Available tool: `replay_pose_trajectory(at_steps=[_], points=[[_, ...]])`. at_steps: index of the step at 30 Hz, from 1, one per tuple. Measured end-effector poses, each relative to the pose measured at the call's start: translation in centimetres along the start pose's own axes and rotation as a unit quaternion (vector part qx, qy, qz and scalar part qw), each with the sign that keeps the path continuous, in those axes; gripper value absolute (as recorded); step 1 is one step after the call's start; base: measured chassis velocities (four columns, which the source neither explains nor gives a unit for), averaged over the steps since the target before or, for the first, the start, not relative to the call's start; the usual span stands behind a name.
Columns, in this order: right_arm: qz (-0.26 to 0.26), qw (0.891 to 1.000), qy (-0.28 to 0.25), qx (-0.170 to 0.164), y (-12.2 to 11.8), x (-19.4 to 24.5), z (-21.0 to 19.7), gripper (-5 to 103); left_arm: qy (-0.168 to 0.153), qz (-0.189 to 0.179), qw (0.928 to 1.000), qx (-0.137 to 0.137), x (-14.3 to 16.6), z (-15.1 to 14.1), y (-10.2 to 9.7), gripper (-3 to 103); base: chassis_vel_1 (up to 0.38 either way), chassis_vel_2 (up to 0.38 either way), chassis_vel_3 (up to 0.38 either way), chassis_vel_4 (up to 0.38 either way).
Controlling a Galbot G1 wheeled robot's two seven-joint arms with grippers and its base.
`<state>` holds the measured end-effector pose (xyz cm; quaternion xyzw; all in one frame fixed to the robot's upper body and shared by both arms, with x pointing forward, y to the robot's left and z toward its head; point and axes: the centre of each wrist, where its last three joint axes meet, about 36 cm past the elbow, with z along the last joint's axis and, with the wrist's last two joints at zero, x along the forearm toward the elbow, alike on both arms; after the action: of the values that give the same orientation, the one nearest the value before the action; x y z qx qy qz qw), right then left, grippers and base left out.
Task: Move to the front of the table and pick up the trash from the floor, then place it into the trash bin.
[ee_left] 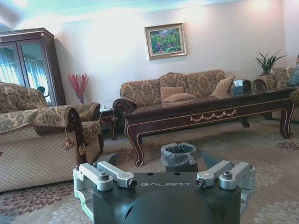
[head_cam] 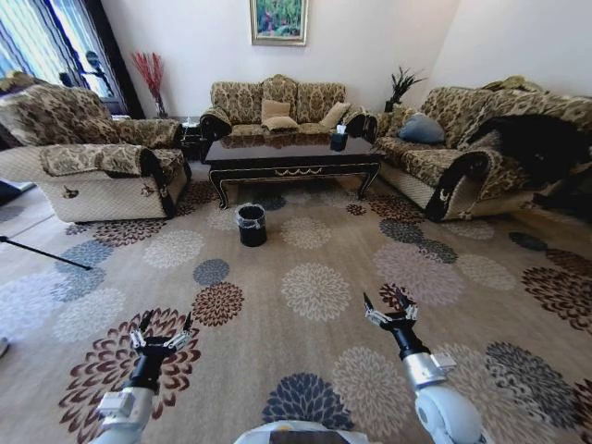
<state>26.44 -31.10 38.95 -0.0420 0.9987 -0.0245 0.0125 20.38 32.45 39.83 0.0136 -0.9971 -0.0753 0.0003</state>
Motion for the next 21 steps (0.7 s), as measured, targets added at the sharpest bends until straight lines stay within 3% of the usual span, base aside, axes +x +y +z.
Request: replay_pose_trajectory(at_steps=[21], points=[[0.000,1.000,0.000,0.000,0.00,0.00,0.00,100,0.000,0.000,1.0000,0.000,0.00,0.00,0.00,100,0.000,0.000,0.000,0.000]])
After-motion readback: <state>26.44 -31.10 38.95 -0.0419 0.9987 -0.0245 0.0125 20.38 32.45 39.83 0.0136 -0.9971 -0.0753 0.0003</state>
